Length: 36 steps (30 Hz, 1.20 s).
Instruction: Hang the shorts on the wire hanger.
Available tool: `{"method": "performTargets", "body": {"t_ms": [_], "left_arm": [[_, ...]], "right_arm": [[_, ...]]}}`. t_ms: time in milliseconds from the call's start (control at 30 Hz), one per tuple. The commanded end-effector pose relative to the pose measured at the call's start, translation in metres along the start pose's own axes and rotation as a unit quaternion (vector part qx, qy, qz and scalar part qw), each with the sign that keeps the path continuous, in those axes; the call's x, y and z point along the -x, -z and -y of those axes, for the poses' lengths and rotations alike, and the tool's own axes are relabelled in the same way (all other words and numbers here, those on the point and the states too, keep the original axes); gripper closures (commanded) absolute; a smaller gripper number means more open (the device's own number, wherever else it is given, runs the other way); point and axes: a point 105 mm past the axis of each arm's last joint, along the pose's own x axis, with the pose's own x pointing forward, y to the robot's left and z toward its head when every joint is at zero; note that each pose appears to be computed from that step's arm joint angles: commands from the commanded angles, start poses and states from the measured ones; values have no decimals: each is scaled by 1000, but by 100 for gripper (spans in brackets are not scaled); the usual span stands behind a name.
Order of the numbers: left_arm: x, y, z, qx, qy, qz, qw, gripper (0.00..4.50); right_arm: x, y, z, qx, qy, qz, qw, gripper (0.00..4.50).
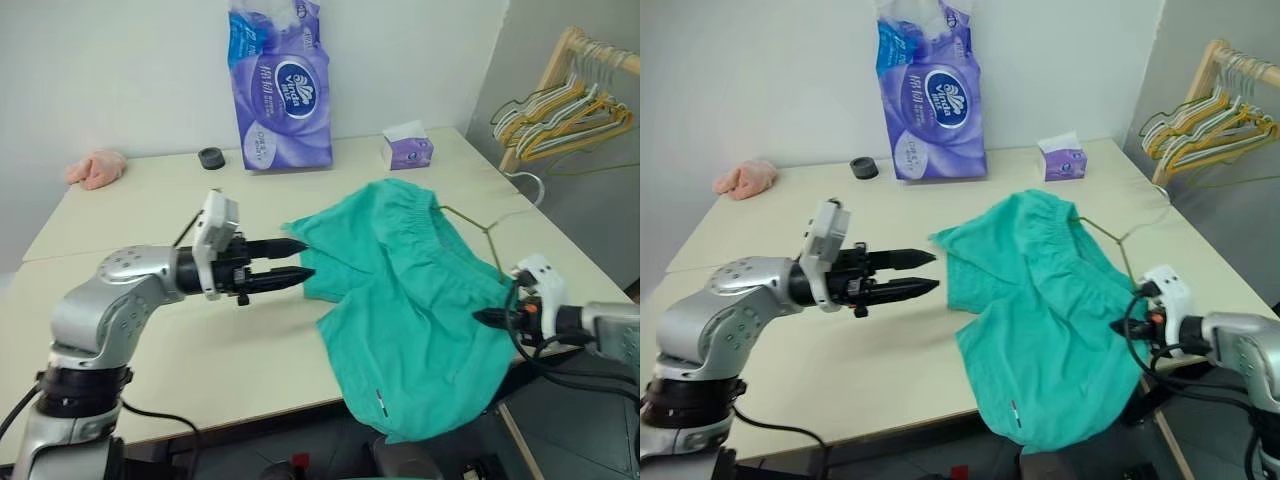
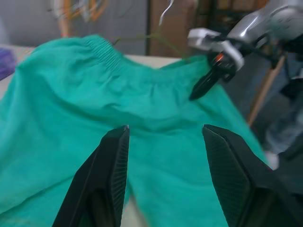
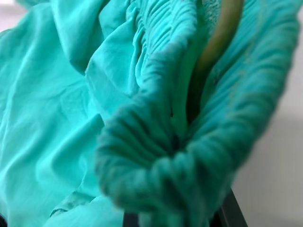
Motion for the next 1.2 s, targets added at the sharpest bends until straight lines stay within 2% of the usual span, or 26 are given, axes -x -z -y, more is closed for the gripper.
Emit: {"method": "performTargets", "body": {"t_ms": [33,233,333,633,767,833,900,1033,1200], "left_arm": [[-15,-12,8,-13,48,13,999,194],[-47,-23,12,-51,104,21,993,194],[-61,-28,16,-71,127,27,989,194],[-83,-29,13,-111,135,28,984,194],[-95,-37,7,-139,115,37,983,194],[-102,-45,4,-155,98,52,982,194],[-107,-49,2,-163,83,59,981,194],[-110,-54,-3,-174,61,68,980,194],[-109,-54,-4,-187,49,63,979,194]], "right_arm": [[30,-1,17,-20,74,40,996,450],[75,23,48,-77,193,48,977,450],[100,31,66,-98,264,48,958,450],[157,13,91,-93,351,40,931,450],[182,-20,106,-40,376,36,925,450],[179,-50,106,3,368,54,928,450],[175,-66,108,24,363,62,930,450],[163,-89,119,42,364,77,927,450],[158,-103,131,28,366,85,926,450]]}}
